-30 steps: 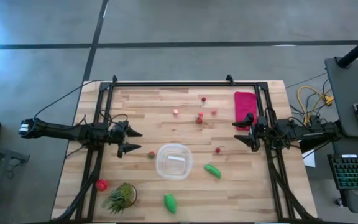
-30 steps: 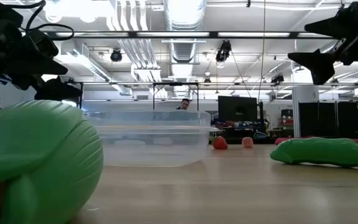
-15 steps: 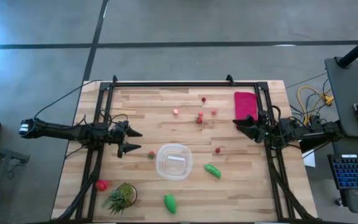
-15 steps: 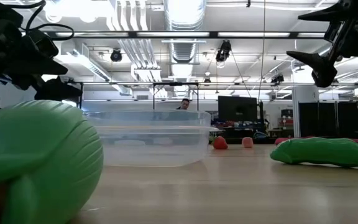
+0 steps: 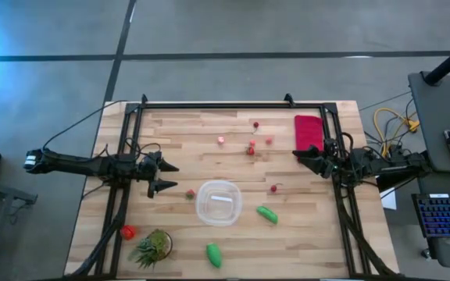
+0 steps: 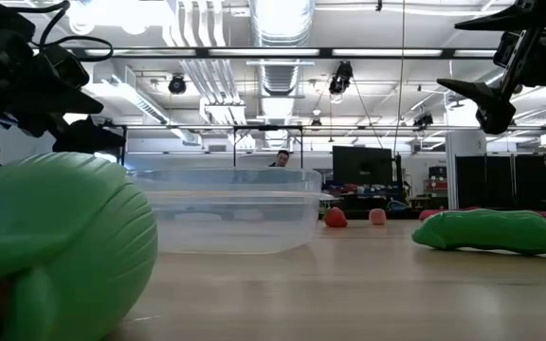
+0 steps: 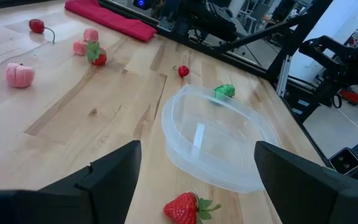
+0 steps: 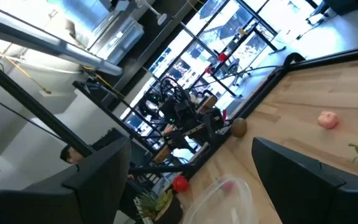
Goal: Pick and placing Produce into tupperware
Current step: Put the tomato into the bin
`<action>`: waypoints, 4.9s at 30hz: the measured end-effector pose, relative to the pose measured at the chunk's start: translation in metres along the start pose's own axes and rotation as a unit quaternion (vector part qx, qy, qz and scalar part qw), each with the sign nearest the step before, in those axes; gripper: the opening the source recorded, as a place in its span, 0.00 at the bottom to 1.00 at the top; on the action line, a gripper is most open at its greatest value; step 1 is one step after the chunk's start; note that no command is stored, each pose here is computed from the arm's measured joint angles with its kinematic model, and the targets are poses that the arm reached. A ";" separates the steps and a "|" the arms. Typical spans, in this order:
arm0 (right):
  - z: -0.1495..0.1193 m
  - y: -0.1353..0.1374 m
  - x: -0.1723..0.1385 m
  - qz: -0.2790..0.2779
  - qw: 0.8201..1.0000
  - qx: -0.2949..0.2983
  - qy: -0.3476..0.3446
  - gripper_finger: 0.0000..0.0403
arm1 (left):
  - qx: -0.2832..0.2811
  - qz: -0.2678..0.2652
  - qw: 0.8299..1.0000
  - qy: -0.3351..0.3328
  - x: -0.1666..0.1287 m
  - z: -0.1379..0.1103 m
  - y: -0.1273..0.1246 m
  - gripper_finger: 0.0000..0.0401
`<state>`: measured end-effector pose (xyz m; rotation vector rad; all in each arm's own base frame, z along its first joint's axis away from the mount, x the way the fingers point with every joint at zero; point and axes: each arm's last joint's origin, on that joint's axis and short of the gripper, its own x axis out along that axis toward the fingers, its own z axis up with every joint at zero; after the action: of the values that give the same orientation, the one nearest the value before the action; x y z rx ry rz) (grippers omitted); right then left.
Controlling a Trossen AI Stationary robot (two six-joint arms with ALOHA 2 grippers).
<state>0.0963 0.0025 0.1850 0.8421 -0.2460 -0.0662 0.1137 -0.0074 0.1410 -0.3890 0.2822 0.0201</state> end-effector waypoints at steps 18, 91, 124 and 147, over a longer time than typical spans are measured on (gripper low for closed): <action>0.001 -0.001 0.000 -0.013 0.998 -0.057 -0.012 0.81 | 0.000 0.001 1.000 0.000 0.000 0.000 0.000 0.75; 0.001 -0.002 0.000 -0.026 0.989 -0.147 -0.015 0.81 | -0.196 -0.181 0.830 0.490 -0.028 0.082 -0.061 0.75; 0.001 -0.002 0.000 -0.026 0.989 -0.146 -0.015 0.81 | 0.071 -0.143 0.743 0.650 -0.018 0.107 -0.132 0.75; 0.001 -0.002 0.000 -0.026 0.989 -0.146 -0.015 0.81 | 0.025 -0.017 0.778 0.628 -0.031 0.008 -0.162 0.75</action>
<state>0.0967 0.0009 0.1843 0.5557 -0.2356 -0.1602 0.0979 -0.1529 0.2172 -0.3026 1.6115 -0.3000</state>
